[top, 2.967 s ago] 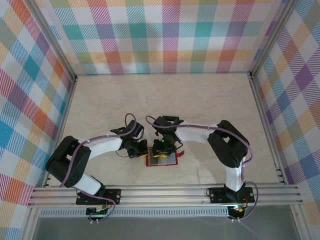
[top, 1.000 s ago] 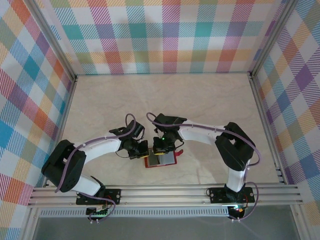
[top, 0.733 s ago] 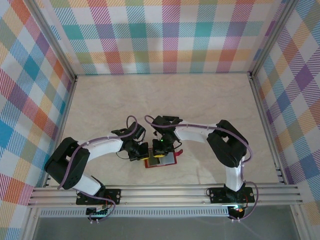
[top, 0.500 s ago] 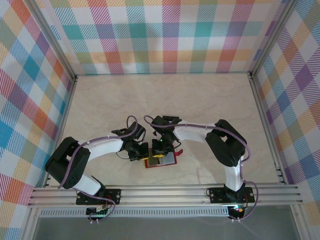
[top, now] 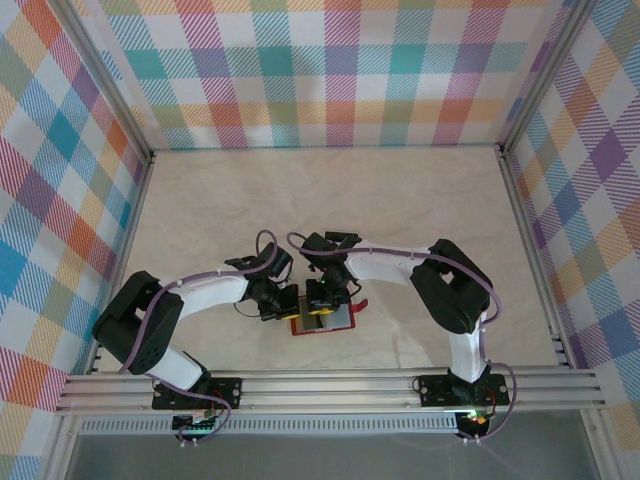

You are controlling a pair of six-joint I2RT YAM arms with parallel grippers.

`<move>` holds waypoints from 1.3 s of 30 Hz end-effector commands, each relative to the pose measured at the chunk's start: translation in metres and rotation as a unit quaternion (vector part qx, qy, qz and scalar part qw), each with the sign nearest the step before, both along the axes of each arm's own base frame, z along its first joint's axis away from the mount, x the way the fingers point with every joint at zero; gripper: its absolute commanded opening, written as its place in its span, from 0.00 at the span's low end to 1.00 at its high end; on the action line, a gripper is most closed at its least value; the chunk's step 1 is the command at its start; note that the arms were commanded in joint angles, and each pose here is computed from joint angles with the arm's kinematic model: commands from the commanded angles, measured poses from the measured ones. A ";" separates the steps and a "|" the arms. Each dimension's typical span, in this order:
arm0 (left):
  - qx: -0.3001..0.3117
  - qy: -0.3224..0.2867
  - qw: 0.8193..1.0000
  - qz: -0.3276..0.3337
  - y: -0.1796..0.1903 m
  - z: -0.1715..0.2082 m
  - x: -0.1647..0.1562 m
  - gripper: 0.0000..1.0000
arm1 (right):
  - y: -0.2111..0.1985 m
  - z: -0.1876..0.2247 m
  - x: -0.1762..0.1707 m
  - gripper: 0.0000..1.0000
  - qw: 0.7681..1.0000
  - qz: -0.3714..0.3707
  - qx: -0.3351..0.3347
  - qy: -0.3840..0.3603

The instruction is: Take the credit cards out of the card holder

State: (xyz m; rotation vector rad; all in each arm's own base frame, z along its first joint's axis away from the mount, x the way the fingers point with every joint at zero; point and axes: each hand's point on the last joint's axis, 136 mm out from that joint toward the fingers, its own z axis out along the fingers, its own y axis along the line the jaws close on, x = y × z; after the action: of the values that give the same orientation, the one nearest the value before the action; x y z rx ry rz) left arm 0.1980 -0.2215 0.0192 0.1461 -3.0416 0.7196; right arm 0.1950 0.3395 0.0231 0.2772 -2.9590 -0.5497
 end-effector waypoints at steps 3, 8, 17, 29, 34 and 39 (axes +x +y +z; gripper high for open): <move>0.046 0.024 0.999 -0.007 0.015 -0.017 -0.012 0.00 | -0.016 0.003 0.000 0.23 0.999 0.003 -0.036 -0.010; 0.048 0.025 0.999 -0.008 0.015 -0.018 -0.012 0.00 | -0.021 0.004 0.000 0.26 0.999 0.002 -0.045 -0.014; 0.051 0.031 0.998 -0.007 0.016 -0.021 -0.013 0.00 | -0.021 0.008 -0.001 0.26 0.999 0.001 -0.038 -0.018; 0.053 0.034 0.998 -0.007 0.015 -0.021 -0.012 0.00 | -0.004 0.005 -0.006 0.28 0.999 -0.006 0.036 -0.001; 0.053 0.036 0.998 -0.007 0.014 -0.021 -0.012 0.00 | 0.004 0.013 -0.007 0.26 0.995 -0.024 0.098 0.010; 0.054 0.038 0.998 -0.008 0.012 -0.022 -0.012 0.00 | 0.005 0.023 -0.005 0.24 0.988 -0.037 0.147 0.007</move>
State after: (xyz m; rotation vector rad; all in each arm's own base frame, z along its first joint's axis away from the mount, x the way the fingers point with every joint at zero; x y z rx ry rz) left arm 0.1980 -0.2229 0.0180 0.1500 -3.0197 0.6917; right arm 0.1893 0.3308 0.0257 0.1915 -2.9245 -0.8092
